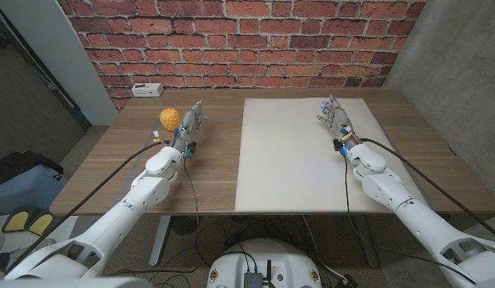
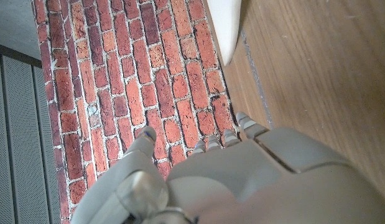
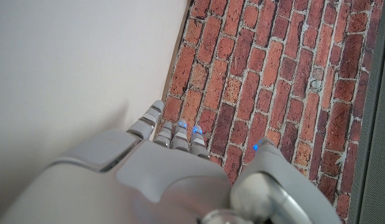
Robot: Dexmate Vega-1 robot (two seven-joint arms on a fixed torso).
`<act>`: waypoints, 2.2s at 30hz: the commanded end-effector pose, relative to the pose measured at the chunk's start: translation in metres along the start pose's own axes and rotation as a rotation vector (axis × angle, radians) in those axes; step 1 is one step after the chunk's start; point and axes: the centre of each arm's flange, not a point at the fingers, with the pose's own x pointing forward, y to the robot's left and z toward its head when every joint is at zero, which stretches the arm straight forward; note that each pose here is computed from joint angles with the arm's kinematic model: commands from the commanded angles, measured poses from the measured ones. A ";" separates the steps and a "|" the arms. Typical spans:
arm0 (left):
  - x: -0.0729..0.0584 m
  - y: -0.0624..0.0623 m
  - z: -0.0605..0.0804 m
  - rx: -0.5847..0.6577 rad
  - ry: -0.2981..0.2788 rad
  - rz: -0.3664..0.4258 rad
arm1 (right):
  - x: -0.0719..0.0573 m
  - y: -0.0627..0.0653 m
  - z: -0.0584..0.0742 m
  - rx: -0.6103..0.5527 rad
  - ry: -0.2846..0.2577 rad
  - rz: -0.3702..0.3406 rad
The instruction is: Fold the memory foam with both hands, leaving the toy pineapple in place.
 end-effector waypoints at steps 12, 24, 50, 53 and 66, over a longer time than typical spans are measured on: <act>-0.009 -0.005 -0.001 0.009 0.010 -0.003 | -0.008 0.001 -0.006 -0.003 0.010 0.004; -0.015 -0.012 -0.002 0.031 0.014 -0.003 | -0.013 0.000 -0.007 -0.030 0.022 0.009; -0.039 -0.039 0.008 0.198 0.015 -0.034 | -0.046 0.003 -0.001 -0.171 0.044 0.002; -0.042 -0.042 0.011 0.232 0.015 -0.038 | -0.050 0.003 0.000 -0.184 0.043 -0.002; -0.053 -0.058 0.020 0.424 0.018 -0.089 | -0.075 0.002 0.006 -0.293 0.065 -0.038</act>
